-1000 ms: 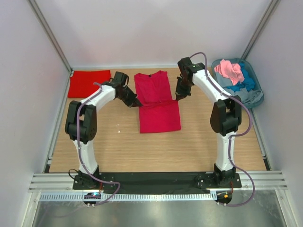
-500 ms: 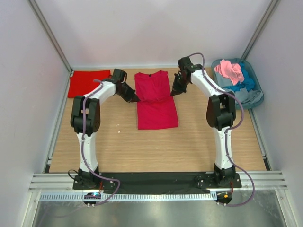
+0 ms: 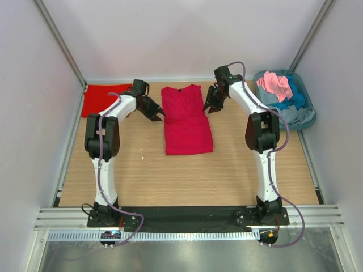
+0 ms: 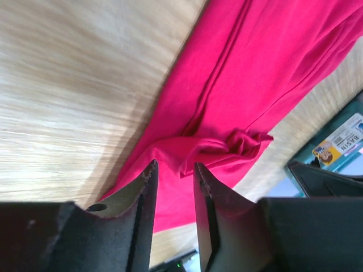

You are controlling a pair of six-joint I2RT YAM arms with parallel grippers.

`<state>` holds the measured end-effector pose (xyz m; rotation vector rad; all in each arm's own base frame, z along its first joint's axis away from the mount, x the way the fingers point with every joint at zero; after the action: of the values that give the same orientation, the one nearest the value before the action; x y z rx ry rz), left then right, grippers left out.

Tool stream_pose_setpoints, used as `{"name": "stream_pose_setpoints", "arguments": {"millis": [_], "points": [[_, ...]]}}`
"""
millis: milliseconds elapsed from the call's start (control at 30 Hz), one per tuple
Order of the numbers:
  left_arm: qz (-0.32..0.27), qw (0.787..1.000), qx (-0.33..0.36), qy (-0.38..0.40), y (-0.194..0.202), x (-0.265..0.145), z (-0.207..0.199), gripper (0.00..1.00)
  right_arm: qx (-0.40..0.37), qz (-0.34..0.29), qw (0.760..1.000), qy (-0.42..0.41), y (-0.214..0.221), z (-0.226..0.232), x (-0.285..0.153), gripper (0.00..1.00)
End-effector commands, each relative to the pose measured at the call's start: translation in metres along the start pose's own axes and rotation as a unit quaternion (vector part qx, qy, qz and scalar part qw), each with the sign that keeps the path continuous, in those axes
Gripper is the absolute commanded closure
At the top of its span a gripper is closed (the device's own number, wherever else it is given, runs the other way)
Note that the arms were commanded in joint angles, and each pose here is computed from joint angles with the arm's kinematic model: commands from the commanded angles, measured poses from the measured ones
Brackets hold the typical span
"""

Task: Fold and stack the t-shirts
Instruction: Fold the tshirt

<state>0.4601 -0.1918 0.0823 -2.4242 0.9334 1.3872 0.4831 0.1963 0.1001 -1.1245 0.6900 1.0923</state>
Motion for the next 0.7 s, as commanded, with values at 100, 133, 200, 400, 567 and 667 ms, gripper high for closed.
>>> {"name": "stream_pose_setpoints", "arguments": {"millis": [100, 133, 200, 400, 567, 667], "points": [[-0.071, 0.995, 0.069, -0.011, -0.008, -0.061, -0.009, 0.58, -0.016, -0.01, 1.0, 0.008, 0.001, -0.003, -0.063, 0.49], [-0.072, 0.994, 0.075, -0.019, -0.001, -0.069, 0.001, 0.58, -0.022, 0.009, 1.0, 0.006, 0.016, -0.006, -0.061, 0.46], [-0.069, 0.993, 0.094, -0.023, 0.009, -0.077, 0.012, 0.56, -0.049, 0.018, 0.999, -0.005, 0.028, -0.005, -0.07, 0.44], [-0.008, 0.993, 0.119, -0.009, 0.059, -0.077, 0.059, 0.54, -0.065, 0.066, 0.994, -0.05, 0.074, -0.003, -0.081, 0.45], [0.033, 0.989, 0.147, 0.007, 0.089, -0.06, 0.077, 0.54, -0.078, 0.089, 0.99, -0.075, 0.097, -0.006, -0.065, 0.44], [0.045, 0.987, 0.155, 0.014, 0.096, -0.051, 0.079, 0.53, -0.086, 0.108, 0.987, -0.079, 0.104, -0.011, -0.052, 0.44]]}}
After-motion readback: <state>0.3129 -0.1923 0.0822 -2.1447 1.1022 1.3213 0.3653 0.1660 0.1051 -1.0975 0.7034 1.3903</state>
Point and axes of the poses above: each gripper's point midway between its finger pads, its own x axis out along the fingers, its own z axis along the line the jaws close on, y = z × x, the point moved 2 cm from there along -x, back along the fingers, and after that the axes turned 13 degrees about -x, right-handed, at the moved point
